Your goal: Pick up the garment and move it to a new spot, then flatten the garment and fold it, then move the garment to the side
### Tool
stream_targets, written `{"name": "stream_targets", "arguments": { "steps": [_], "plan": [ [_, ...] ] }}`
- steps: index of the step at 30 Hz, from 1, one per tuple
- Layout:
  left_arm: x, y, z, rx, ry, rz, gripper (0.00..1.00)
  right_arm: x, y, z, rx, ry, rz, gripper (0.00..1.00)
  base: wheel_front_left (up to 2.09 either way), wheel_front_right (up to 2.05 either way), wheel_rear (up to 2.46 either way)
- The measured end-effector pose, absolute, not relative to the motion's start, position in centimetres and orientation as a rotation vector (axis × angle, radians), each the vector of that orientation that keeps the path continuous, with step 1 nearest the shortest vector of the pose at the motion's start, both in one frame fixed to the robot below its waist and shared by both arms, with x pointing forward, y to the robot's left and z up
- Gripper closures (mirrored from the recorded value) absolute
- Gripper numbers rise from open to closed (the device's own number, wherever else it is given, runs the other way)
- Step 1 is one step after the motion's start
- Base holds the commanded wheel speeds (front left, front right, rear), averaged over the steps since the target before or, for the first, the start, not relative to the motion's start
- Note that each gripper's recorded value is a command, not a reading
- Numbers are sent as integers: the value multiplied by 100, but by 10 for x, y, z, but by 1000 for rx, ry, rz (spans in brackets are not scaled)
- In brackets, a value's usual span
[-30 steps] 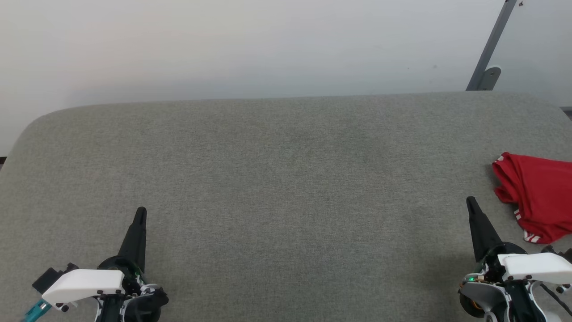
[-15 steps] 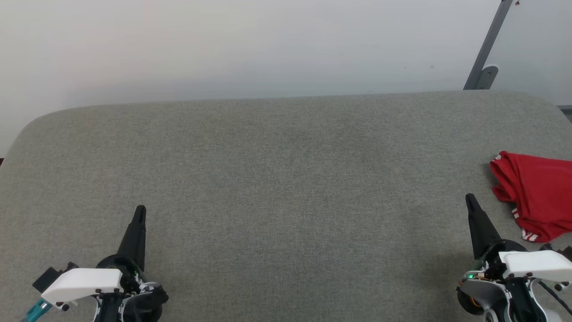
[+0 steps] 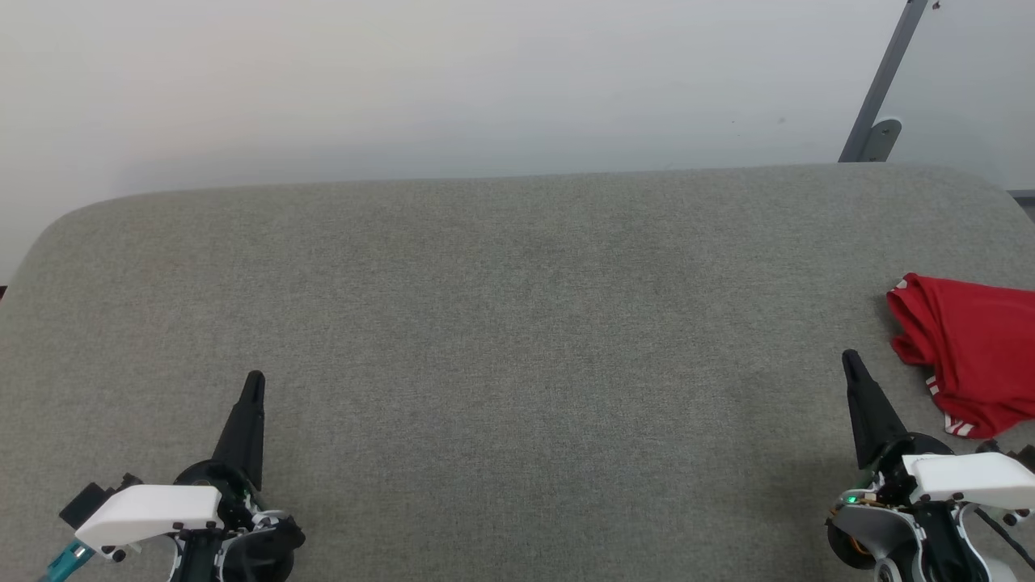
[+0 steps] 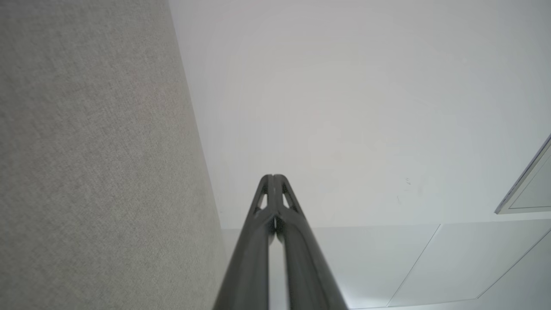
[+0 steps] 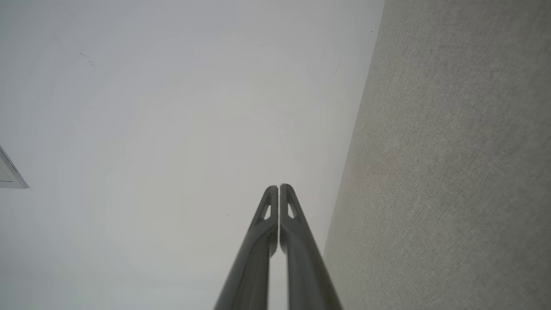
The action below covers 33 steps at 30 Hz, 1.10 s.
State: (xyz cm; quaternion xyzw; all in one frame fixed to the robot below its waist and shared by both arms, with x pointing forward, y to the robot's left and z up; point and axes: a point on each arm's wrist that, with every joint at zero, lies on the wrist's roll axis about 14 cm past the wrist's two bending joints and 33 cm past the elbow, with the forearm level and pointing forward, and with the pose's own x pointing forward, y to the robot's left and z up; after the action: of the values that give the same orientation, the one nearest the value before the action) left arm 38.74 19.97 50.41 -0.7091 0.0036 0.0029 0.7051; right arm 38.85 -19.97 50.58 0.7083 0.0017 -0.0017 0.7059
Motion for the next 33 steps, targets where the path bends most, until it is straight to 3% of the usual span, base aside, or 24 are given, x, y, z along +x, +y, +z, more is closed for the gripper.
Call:
{"name": "stream_targets", "arguments": {
  "steps": [33],
  "plan": [
    [387,200,504,-1575,8,7,100,389,-200,506,1574,4,-4,100,0,0,0]
  ]
}}
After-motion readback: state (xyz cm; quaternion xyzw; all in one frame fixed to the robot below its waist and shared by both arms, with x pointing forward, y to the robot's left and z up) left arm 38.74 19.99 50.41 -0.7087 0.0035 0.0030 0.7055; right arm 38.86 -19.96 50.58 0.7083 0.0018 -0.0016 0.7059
